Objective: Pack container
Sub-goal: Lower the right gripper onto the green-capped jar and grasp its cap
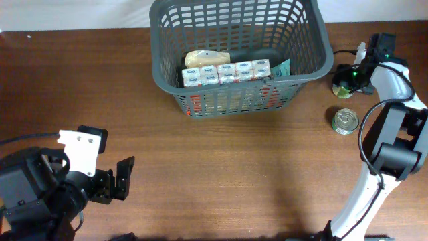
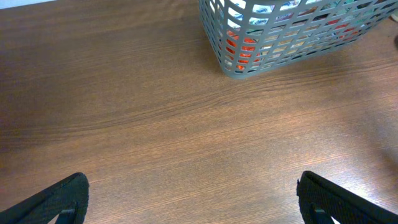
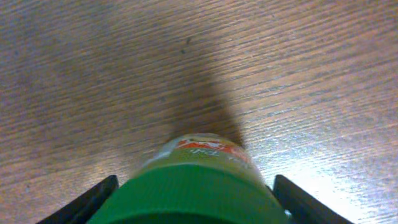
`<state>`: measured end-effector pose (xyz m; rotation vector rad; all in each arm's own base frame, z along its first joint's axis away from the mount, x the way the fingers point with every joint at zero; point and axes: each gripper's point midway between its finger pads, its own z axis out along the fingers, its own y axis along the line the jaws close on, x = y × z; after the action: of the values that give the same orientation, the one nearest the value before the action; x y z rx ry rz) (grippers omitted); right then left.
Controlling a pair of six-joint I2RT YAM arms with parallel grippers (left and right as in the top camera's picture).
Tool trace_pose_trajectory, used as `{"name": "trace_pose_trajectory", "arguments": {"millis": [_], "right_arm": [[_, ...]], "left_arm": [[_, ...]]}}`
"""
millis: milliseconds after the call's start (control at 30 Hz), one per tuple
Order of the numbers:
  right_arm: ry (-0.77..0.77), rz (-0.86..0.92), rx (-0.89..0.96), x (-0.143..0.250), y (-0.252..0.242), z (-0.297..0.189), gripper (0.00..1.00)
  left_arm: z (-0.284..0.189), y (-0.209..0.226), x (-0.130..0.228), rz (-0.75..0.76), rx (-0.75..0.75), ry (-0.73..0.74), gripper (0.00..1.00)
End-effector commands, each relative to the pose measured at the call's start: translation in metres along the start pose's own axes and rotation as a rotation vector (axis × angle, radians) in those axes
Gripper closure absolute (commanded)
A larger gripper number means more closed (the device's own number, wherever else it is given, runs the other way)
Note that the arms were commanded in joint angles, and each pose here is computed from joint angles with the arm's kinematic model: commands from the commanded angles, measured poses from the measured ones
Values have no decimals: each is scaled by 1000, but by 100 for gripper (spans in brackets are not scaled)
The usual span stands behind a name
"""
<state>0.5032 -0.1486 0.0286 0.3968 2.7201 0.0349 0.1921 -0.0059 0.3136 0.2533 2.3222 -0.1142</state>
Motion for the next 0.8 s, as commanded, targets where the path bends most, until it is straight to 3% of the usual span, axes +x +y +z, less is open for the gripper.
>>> {"name": "trace_pose_trajectory", "arguments": {"millis": [0,767], "right_arm": [[24,3,-7,8,0,8,31],[26,4,-7,9,0,8,46]], "left_arm": [[1,1,1,-8,-3,3,1],[1,1,1,-8,-3,4,1]]}}
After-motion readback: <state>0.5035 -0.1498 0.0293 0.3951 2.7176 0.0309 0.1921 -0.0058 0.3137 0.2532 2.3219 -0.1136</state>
